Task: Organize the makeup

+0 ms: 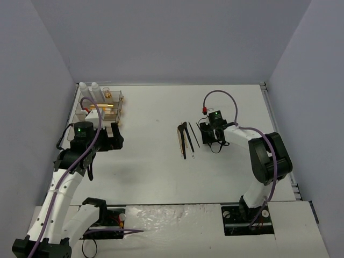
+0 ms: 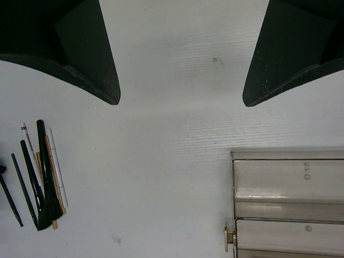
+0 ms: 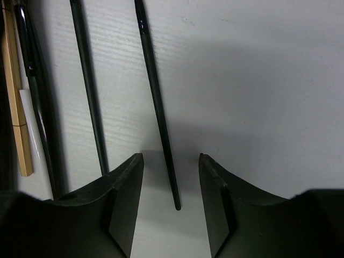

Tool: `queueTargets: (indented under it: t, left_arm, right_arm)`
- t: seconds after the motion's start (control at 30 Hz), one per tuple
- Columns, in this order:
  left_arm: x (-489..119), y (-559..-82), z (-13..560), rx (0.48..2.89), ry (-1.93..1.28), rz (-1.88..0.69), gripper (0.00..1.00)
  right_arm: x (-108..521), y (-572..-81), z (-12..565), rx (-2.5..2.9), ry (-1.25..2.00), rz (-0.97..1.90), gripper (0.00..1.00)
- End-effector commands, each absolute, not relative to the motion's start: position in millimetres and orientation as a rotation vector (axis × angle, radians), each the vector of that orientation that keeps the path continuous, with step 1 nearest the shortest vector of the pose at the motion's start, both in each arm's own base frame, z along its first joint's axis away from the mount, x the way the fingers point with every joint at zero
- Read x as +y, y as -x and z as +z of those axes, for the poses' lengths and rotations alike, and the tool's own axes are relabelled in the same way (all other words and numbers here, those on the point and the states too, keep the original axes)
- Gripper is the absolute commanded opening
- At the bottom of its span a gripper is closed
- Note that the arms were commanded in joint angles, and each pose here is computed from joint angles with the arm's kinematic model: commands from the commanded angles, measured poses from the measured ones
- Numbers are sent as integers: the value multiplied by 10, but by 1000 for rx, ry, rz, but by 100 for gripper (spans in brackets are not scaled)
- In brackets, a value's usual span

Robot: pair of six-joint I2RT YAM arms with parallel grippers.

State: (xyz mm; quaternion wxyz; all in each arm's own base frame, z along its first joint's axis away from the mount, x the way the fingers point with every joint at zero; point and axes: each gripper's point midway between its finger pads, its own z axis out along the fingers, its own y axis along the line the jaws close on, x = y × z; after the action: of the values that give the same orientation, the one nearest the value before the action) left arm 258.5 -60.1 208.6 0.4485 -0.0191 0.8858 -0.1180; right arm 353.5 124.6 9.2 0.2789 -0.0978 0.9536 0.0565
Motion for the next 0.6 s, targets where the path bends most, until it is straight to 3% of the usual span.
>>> queueTargets:
  t: [0.0,0.23,0.33,0.57]
  left_arm:
    - [-578,-2682,2317,2117,58,-289,97]
    - [-594,-2689,2306,2122,53,-305,97]
    - [-650,-2695,2301,2122,40,-341,97]
    - [-983,-2725,2410,2094,48,-580,97]
  right_arm:
    - [1289,-3682,116,2551,290,154,40]
    - [1241,-3683,14,2584,299,111,18]
    - [1209,-3692,44,2574,296,88,2]
    - [1306,-3730,559,2437,311,128,0]
